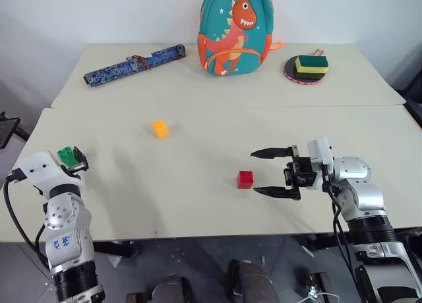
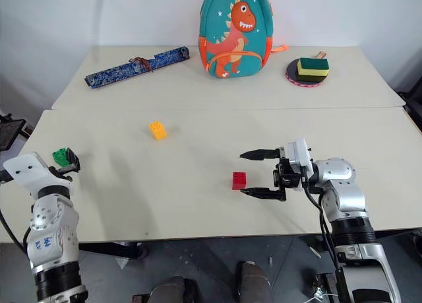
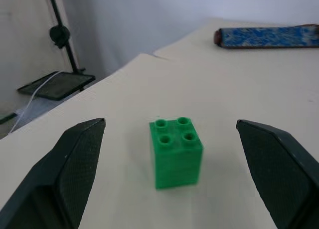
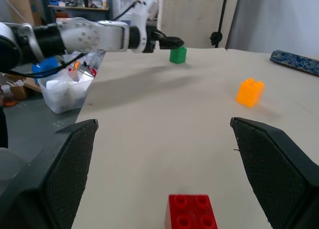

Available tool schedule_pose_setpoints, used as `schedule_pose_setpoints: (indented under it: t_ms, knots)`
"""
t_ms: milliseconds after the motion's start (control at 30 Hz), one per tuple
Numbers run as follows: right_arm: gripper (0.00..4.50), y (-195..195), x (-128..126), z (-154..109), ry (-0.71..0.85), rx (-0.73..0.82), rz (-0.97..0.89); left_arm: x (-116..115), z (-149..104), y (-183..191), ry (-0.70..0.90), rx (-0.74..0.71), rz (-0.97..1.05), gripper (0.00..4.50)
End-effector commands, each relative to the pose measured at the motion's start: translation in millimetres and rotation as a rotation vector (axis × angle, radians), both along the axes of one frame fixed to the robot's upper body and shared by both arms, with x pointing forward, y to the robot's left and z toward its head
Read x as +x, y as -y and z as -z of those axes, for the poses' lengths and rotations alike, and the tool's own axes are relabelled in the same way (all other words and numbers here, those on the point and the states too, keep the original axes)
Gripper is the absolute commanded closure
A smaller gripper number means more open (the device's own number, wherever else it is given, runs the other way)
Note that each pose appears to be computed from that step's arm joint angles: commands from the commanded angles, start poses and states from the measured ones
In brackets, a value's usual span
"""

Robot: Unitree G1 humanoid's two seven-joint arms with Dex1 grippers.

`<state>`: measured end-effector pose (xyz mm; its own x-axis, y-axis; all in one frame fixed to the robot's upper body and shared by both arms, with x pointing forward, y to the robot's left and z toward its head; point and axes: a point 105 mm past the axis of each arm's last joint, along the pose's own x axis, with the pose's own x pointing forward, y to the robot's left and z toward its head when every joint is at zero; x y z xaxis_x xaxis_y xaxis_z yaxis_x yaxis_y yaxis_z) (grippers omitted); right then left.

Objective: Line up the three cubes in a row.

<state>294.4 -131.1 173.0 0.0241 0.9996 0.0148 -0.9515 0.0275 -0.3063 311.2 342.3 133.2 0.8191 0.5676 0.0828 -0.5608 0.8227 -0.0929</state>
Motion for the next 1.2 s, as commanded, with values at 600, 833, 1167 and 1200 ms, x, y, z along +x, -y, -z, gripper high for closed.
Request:
schedule_pose_setpoints:
  t_ms: [600,833,1167,1200]
  knots:
    - [0.00,12,-4,-14,0.092,0.032,0.121,12,-40,28,0.215,0.061,0.551,3.02]
    - [0.00,54,-11,-8,0.073,-0.058,0.242,-13,-42,129,-0.026,0.382,1.549,3.02]
    - [0.00,61,-20,-4,0.006,-0.071,0.284,13,16,238,-0.155,0.531,2.042,3.02]
    - [0.00,61,-23,-2,-0.009,-0.072,0.283,15,17,243,-0.154,0.549,2.059,3.02]
